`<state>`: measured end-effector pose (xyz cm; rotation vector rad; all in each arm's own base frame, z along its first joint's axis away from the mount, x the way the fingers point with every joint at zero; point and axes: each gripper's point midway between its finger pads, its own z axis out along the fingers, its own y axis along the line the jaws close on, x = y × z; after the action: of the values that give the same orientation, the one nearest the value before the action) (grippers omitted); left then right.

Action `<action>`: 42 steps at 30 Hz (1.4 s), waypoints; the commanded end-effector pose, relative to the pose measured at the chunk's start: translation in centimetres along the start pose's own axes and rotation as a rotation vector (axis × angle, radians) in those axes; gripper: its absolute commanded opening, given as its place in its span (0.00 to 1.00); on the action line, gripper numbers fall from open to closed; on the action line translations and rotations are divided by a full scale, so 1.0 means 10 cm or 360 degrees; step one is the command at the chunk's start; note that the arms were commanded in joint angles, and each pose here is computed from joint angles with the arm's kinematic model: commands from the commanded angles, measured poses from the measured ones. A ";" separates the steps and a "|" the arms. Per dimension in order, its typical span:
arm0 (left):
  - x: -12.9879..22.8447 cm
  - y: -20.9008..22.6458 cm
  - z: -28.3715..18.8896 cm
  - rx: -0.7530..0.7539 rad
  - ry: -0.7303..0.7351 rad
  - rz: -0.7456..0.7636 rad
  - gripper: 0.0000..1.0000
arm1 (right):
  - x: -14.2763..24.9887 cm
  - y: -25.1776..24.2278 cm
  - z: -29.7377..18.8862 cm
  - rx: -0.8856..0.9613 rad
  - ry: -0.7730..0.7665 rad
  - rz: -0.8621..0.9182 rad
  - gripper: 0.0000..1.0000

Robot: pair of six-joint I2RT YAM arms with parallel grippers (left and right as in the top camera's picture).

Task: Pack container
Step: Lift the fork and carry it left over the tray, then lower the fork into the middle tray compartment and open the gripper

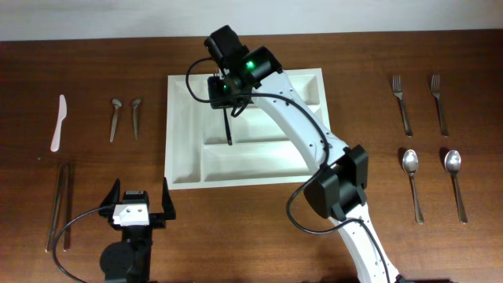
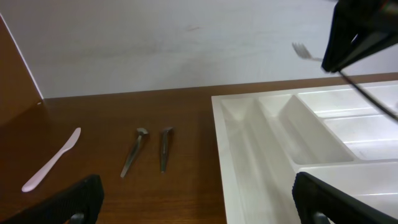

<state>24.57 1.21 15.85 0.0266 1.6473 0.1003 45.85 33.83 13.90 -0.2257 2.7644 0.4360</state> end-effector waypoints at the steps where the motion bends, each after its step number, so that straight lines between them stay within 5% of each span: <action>1: 0.02 0.01 0.00 -0.0009 0.0006 -0.0016 0.99 | -0.01 0.01 0.13 -0.0004 0.0002 0.0041 0.04; 15: 0.02 0.01 0.00 -0.0008 0.0006 -0.0016 0.99 | -0.05 -0.05 0.23 0.0005 -0.0009 0.0043 0.04; 32: 0.02 0.01 0.00 -0.0009 0.0007 -0.0016 0.99 | -0.09 -1.40 0.02 0.0149 0.0254 -0.0791 0.04; 42: 0.02 0.01 0.00 -0.0009 0.0007 -0.0016 0.99 | -0.06 -1.65 -0.04 0.0135 0.0325 -0.1116 0.04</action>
<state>24.57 1.21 15.84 0.0266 1.6476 0.1003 49.42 18.46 10.54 -1.0456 2.7147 0.1271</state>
